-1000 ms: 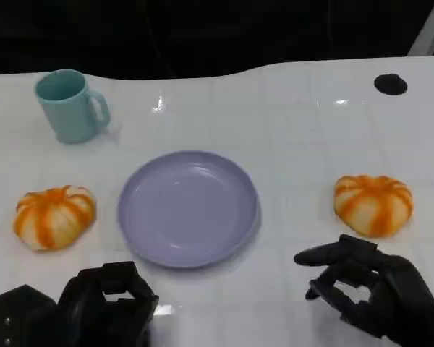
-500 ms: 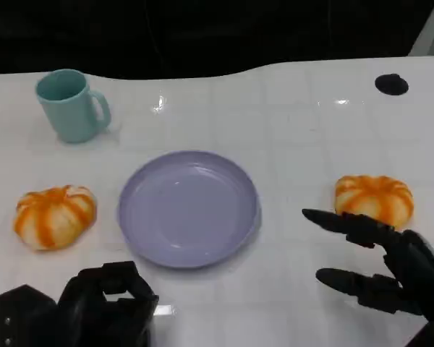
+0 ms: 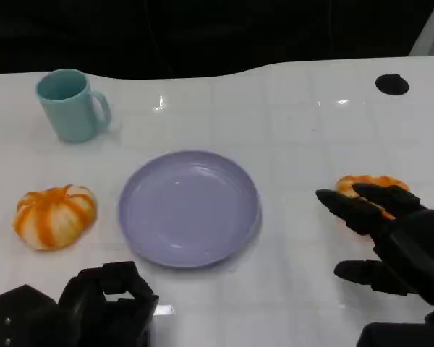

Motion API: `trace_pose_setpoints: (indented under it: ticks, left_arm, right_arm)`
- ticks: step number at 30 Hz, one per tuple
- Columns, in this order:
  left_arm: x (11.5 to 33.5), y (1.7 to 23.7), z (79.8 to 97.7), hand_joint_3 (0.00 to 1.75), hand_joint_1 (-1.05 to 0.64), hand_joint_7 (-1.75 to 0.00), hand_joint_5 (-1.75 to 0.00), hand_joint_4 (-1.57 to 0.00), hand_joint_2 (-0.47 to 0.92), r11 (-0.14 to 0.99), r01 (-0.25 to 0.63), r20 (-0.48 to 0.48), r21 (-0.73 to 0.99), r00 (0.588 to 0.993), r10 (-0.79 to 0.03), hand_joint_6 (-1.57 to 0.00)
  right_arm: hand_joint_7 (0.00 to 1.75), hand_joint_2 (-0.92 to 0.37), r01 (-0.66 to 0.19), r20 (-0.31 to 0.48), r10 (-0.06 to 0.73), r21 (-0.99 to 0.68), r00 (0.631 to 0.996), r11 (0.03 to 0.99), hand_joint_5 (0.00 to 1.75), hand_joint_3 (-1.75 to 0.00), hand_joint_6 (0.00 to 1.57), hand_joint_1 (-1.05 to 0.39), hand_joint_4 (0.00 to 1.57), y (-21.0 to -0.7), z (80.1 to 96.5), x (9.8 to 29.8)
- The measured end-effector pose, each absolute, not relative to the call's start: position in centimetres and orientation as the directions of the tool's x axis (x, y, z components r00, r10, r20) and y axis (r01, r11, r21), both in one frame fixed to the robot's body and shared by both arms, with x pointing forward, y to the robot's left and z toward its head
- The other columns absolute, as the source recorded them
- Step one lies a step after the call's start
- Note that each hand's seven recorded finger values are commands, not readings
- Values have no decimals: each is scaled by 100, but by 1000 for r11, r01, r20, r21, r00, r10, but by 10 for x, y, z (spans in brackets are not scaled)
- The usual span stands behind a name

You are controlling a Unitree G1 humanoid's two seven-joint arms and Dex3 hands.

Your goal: Grasp the bread from the table and place it into the plate.

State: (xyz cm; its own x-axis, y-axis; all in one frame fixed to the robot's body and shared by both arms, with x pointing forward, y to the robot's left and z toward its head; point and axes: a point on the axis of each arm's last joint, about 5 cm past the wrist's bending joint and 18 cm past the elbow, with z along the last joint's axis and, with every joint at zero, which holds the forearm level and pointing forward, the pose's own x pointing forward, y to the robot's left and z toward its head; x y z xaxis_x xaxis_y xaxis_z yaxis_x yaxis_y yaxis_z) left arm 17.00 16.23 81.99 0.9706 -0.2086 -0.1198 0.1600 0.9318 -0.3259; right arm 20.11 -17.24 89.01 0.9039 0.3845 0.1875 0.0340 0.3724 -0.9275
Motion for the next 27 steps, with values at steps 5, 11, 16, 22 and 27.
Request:
trace_pose_setpoints:
  ticks: [5,11,16,22,27]
  left_arm:
    - [170,162,820,98,-105,-90,-121,-157,43,932,161,-120,-325,970,-210,-143]
    - [170,162,820,99,-105,-90,-122,-157,42,932,162,-120,-325,970,-210,-143]
    - [170,162,820,98,-105,-90,-121,-157,43,932,162,-120,-325,970,-211,-142]
    - [170,162,820,97,-105,-90,-121,-157,43,931,162,-120,-326,970,-211,-142]
    - [169,161,820,97,-105,-90,-122,-157,44,931,163,-120,-326,970,-212,-143]
  right_arm:
    - [0,-92,50,143,335,-961,931,272,34,-1,24,-65,0,-169,889,205]
    - [1,-91,65,127,292,-975,948,214,33,0,24,-65,0,-165,890,215]
    - [1,-90,70,118,265,-980,957,186,34,0,25,-62,0,-164,887,222]
    - [0,-89,48,87,242,-985,966,164,29,0,24,-59,0,-162,881,230]
    - [1,-86,43,75,225,-989,972,145,30,0,24,-58,0,-159,880,240]
